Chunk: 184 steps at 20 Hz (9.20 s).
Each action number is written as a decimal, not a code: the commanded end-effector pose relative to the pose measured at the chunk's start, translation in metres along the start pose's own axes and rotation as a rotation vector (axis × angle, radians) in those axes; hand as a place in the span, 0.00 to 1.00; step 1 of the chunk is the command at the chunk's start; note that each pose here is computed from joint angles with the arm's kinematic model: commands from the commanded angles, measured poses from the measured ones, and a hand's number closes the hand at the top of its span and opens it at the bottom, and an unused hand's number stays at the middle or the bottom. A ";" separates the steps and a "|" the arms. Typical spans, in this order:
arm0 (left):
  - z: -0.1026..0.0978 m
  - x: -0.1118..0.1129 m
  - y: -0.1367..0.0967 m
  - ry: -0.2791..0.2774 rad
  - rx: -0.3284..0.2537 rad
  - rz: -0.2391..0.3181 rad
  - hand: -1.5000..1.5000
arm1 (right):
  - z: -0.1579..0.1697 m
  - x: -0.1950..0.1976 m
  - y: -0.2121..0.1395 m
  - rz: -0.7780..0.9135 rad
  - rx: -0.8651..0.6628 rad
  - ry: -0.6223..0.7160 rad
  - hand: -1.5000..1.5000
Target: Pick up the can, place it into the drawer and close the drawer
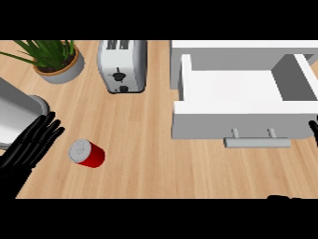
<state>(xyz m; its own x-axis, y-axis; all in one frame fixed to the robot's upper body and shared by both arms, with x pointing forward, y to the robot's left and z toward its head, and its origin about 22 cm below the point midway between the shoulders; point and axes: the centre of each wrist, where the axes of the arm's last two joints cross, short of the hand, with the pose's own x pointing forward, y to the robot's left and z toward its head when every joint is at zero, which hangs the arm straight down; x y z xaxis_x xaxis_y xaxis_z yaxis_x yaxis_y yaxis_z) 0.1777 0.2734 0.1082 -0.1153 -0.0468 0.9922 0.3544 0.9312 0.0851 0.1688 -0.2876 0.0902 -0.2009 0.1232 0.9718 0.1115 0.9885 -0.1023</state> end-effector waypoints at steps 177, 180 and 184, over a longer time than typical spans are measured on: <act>-0.339 0.082 -0.181 -0.053 0.273 -0.218 1.00 | -0.001 0.016 -0.013 0.004 -0.012 -0.063 0.00; -0.343 0.091 -0.183 -0.068 0.306 -0.220 1.00 | -0.009 0.007 -0.005 -0.012 -0.008 -0.088 0.00; -0.340 0.067 -0.177 -0.065 0.324 -0.255 1.00 | -0.010 0.021 -0.011 -0.011 0.022 -0.098 0.00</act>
<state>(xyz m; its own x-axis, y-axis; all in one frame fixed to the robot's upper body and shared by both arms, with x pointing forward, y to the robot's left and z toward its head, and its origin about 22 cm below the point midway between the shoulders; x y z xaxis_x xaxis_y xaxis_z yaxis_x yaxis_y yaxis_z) 0.4230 -0.0217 0.2087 -0.2131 -0.2555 0.9431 0.0221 0.9637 0.2660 0.1741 -0.2985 0.1063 -0.2797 0.1137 0.9533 0.1055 0.9906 -0.0872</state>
